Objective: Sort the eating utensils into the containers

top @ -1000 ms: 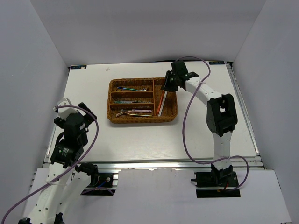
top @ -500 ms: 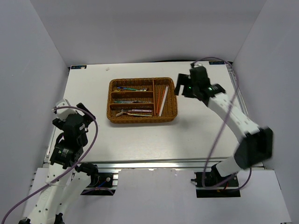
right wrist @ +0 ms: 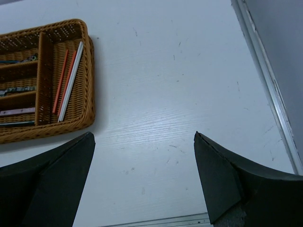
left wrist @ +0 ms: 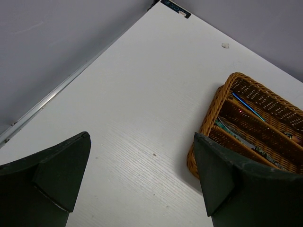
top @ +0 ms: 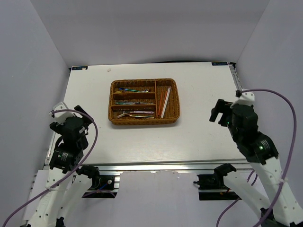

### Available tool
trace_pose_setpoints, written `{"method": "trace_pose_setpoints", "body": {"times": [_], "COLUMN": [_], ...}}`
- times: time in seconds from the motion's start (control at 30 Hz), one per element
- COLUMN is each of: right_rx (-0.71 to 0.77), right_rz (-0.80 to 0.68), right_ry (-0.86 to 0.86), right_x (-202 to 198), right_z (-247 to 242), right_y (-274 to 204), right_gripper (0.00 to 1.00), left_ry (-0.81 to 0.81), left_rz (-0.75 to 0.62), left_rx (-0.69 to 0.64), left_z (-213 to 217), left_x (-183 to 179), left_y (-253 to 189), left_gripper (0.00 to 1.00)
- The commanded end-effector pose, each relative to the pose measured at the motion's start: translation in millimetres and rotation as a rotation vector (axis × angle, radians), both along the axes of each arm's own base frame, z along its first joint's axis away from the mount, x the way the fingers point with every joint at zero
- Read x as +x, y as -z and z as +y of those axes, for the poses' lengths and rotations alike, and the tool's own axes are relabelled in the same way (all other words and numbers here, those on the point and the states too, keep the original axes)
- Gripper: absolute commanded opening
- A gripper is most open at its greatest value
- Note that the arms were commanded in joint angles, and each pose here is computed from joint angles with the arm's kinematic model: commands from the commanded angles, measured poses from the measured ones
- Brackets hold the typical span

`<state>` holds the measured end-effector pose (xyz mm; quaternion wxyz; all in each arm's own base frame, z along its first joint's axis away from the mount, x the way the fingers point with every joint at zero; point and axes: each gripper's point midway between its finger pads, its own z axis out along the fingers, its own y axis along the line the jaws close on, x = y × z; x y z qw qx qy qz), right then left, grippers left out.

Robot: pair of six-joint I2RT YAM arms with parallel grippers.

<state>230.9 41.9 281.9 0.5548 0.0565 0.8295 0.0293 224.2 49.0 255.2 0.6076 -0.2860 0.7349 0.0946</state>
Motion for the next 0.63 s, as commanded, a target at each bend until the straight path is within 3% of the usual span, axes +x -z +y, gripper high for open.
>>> {"method": "trace_pose_setpoints", "body": {"times": [0.0, 0.6], "right_rx": [-0.028, -0.024], "right_rz": [-0.022, -0.023], "right_ry": [0.029, 0.066], "right_x": [-26.8, -41.6], "right_z": [-20.5, -32.4], "right_y": [-4.2, 13.8], "right_gripper": [0.89, 0.9], "left_ry": [0.011, 0.044], "left_rz": [-0.064, -0.132], "left_rx": [0.006, -0.008], "left_z": [3.0, 2.2], "left_x": [-7.6, -18.3], "left_y": [-24.6, -24.0], "left_gripper": [0.98, 0.98]}}
